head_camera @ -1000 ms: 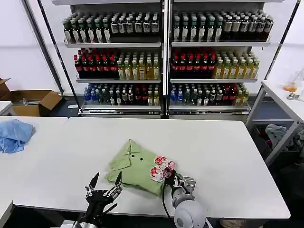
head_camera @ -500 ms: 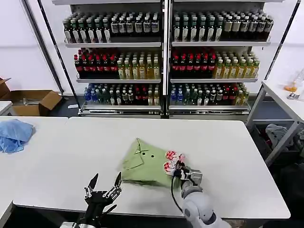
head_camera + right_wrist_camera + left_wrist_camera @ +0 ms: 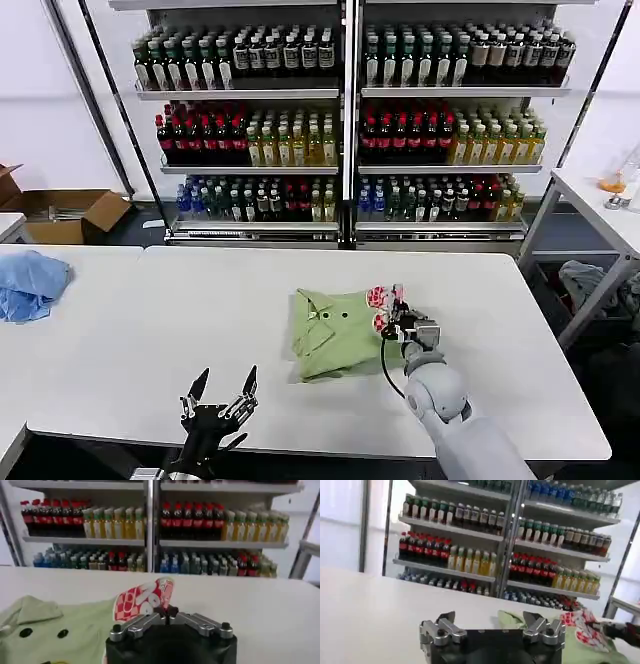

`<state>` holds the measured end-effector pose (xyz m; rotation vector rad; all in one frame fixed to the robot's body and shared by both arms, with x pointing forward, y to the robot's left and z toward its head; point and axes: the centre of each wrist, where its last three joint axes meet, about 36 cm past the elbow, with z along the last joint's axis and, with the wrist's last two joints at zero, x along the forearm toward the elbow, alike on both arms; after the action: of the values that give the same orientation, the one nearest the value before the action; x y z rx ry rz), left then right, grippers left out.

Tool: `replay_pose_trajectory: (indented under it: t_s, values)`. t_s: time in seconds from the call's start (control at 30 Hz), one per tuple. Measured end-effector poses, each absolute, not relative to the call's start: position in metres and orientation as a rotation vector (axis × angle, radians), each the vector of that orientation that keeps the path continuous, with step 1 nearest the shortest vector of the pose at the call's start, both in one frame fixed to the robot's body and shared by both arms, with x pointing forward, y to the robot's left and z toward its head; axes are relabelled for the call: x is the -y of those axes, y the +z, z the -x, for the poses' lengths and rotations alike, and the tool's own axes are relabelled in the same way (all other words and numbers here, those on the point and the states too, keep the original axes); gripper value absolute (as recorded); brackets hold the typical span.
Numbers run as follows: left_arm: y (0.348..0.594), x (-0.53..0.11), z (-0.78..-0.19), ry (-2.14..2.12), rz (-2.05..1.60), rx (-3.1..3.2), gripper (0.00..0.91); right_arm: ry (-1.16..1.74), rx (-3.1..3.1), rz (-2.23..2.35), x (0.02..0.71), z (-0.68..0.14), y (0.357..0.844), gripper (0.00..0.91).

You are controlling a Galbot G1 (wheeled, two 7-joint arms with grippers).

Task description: Fold and organize the clothes.

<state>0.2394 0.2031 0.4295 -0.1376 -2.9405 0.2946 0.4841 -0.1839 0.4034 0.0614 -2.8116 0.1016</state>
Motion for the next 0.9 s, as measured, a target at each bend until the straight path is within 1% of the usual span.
replay_pose_trajectory:
  t_s: [0.03,0.3,0.57,0.7,0.9]
  values:
    - [0.429,-0.203,-0.240,0.295,0.139,2.940,0.907,0.122,2.817,-0.070,0.185,-0.487,0.403,0.907]
    - [0.425,-0.204,-0.246,0.280,0.154,2.941,0.907,0.229,2.872,-0.115,0.201,-0.495,0.403,0.907]
    - [0.423,-0.208,-0.254,0.264,0.164,2.950,0.907,0.318,2.927,-0.073,0.220,-0.473,0.393,0.907]
    - [0.424,-0.210,-0.255,0.251,0.171,2.958,0.907,0.314,2.963,-0.049,0.227,-0.455,0.391,0.907]
    - [0.425,-0.215,-0.259,0.236,0.168,2.968,0.907,0.250,3.042,-0.053,0.234,-0.417,0.400,0.907]
